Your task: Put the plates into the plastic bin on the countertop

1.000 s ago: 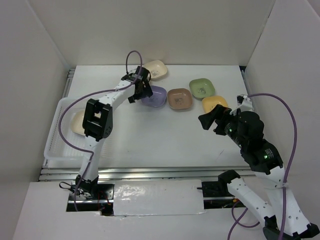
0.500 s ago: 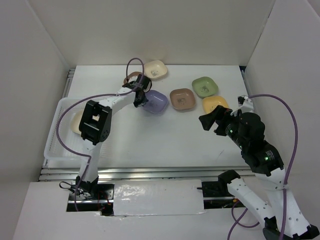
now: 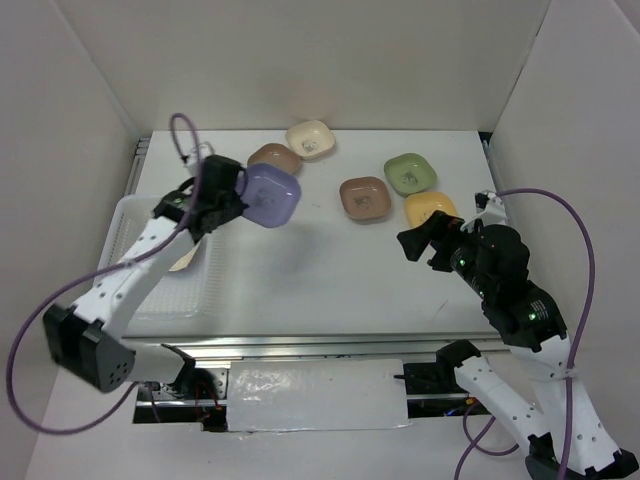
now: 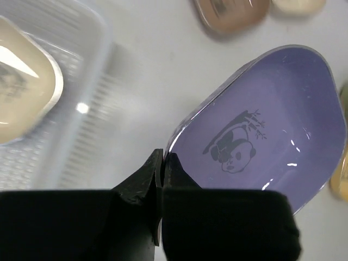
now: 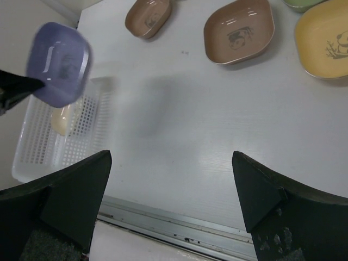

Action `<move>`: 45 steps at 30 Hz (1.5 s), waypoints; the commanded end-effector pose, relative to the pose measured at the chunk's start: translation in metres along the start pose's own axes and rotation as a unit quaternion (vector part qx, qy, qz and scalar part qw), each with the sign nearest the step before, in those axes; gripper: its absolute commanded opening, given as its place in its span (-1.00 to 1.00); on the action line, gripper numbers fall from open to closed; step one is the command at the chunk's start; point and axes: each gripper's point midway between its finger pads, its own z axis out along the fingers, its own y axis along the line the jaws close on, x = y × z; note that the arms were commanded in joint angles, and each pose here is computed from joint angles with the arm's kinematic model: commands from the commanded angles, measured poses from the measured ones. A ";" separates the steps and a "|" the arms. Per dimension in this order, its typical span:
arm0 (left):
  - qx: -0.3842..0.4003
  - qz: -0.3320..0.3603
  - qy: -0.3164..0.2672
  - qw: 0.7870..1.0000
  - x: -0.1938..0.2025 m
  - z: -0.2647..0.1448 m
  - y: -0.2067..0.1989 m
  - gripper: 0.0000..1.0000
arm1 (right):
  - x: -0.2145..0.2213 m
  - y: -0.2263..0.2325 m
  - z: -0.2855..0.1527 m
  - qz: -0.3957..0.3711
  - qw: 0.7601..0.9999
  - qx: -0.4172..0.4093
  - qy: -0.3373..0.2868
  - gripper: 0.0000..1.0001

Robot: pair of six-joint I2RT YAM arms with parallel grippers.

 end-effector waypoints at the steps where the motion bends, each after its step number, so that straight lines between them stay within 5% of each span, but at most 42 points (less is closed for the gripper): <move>1: -0.034 -0.022 -0.029 0.999 -0.029 -0.014 0.061 -1.00 | -0.011 0.009 0.000 -0.002 1.000 -0.020 -0.021 1.00; 6: -0.076 -0.070 -0.051 0.993 -0.065 -0.016 0.159 -1.00 | -0.012 0.013 0.003 -0.006 0.999 -0.028 -0.019 1.00; 13: -0.086 -0.135 0.020 0.987 -0.055 0.028 0.238 -1.00 | -0.003 0.025 0.010 -0.009 0.998 -0.067 -0.001 1.00; 17: -0.049 -0.152 0.057 0.985 -0.039 0.050 0.245 -1.00 | 0.000 0.028 0.012 -0.016 0.997 -0.076 0.005 1.00; 27: -0.108 -0.155 0.065 0.980 -0.029 0.037 0.285 -1.00 | 0.003 0.029 0.015 -0.027 0.996 -0.084 0.010 1.00; 45: -0.114 -0.143 0.075 0.980 -0.020 0.041 0.289 -1.00 | -0.006 0.036 0.008 -0.060 0.994 -0.094 0.009 1.00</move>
